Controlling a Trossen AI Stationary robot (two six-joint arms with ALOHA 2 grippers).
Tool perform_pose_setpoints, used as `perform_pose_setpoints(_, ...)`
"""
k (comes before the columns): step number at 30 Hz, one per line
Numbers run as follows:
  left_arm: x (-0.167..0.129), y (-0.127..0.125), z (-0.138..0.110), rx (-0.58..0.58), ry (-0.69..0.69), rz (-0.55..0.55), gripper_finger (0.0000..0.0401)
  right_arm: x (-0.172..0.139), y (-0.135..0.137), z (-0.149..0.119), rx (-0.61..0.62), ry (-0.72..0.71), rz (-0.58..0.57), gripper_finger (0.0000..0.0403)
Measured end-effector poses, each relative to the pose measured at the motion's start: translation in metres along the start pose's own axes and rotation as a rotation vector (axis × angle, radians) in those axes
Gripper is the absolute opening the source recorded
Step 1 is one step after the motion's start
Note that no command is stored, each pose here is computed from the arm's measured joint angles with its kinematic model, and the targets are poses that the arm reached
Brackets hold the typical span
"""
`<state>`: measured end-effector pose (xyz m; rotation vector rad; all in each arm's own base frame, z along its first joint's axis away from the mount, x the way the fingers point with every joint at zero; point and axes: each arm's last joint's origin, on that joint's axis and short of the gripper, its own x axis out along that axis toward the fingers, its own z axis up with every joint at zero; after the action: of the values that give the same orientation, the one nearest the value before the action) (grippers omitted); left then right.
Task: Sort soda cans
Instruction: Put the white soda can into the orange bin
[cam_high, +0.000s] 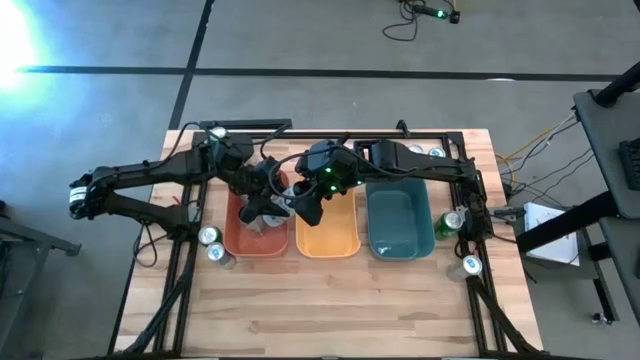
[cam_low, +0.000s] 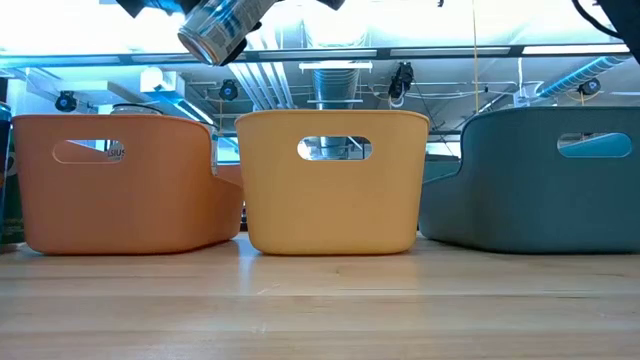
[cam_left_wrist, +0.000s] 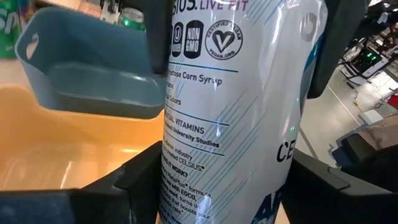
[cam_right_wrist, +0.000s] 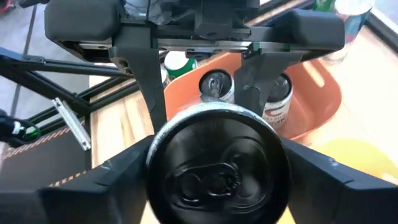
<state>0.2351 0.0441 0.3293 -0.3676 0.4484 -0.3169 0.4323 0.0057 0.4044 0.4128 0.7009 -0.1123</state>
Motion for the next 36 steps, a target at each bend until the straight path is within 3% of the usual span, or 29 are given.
perform_pose_setpoints(5, -0.008, -0.008, 0.008, 0.016, -0.039, -0.009, 0.0240, -0.017, 0.001, 0.005, -0.047, -0.062, -0.017, 0.0347)
perform_pose_setpoints(9, -0.021, -0.019, 0.023, 0.047, -0.107, 0.001, 0.0240, -0.041, 0.005, 0.015, -0.103, -0.171, 0.003, 0.0366)
perform_pose_setpoints(14, -0.039, -0.036, 0.052, 0.107, -0.211, 0.008, 0.0240, -0.072, 0.015, 0.026, -0.216, -0.347, -0.020, 0.0365)
perform_pose_setpoints(21, -0.058, -0.055, 0.086, 0.199, -0.335, 0.040, 0.0240, -0.091, 0.026, 0.044, -0.308, -0.594, 0.030, 0.0363)
perform_pose_setpoints(28, -0.058, -0.057, 0.108, 0.237, -0.388, 0.066, 0.0240, -0.087, 0.029, 0.052, -0.312, -0.689, 0.052, 0.0363)
perform_pose_setpoints(36, -0.045, -0.051, 0.114, 0.236, -0.368, 0.065, 0.0240, -0.084, 0.030, 0.054, -0.302, -0.714, 0.067, 0.0352)
